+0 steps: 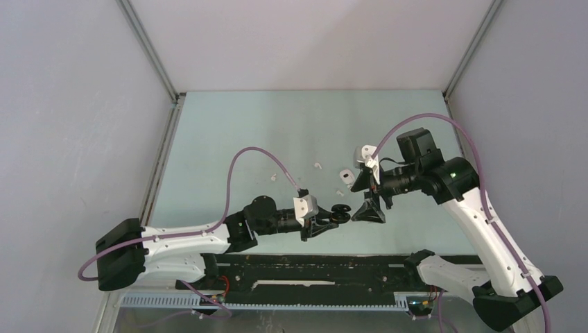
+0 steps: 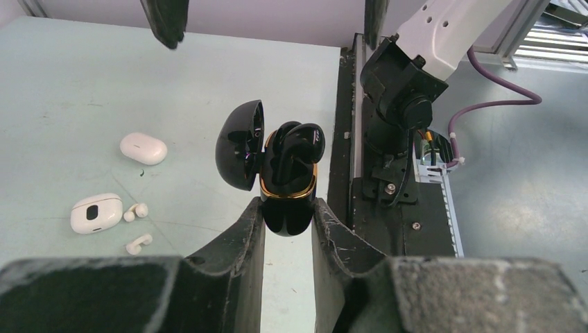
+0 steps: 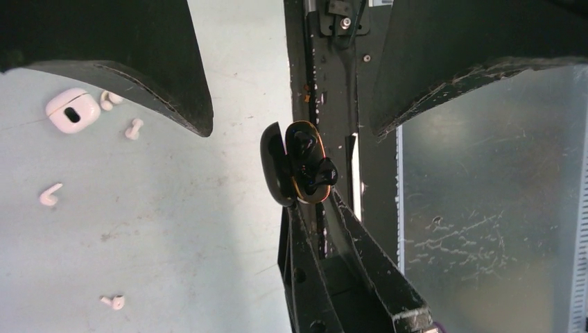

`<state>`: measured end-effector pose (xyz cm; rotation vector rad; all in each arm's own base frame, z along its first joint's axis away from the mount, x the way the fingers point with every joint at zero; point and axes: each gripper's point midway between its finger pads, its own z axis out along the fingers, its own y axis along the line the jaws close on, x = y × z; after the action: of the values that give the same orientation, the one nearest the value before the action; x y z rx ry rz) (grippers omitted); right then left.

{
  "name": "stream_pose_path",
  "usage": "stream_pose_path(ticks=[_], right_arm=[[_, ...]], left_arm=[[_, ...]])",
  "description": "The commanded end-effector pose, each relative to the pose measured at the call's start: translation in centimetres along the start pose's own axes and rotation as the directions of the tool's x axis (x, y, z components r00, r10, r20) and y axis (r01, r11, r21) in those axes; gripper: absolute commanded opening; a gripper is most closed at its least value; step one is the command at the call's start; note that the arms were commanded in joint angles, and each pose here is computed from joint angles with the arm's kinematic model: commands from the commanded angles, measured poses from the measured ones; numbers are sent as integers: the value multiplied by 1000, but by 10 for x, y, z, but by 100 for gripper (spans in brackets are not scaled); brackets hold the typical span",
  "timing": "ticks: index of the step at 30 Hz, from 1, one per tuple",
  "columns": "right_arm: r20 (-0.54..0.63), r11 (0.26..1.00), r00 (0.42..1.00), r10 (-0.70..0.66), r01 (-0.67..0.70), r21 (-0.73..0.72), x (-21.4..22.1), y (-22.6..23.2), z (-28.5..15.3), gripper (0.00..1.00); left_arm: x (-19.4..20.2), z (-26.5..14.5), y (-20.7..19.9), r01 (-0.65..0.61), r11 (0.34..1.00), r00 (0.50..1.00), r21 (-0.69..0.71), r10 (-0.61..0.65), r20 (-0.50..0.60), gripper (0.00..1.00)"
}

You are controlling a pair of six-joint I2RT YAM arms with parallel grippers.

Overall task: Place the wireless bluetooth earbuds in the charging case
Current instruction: Close the charging case.

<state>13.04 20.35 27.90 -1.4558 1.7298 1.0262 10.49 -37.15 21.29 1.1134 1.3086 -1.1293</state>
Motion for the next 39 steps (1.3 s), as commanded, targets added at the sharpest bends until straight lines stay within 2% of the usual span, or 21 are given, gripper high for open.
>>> stream_pose_path(ticks=[1,12,20,31,39], right_arm=[[-20,999,1000,-22,22,-29,9,3,7,86],[-42,1000,999,-5,5,14,13,-13,17,85],[-19,999,1000,10,-11,-40,8,-2,20,85],[-25,997,996,81,-80,10,10,-20,24,85],[-23,997,997,78,-79,-18,11,-14,23,85]], left_arm=[[-43,6,-7,-44,998,993,34,40,107,0],[-49,11,-9,-34,998,992,50,28,119,0],[-52,14,-11,-30,998,993,60,23,120,0],[-51,15,-12,-34,997,993,66,26,115,0],[-51,15,-11,-38,997,993,62,31,110,0]])
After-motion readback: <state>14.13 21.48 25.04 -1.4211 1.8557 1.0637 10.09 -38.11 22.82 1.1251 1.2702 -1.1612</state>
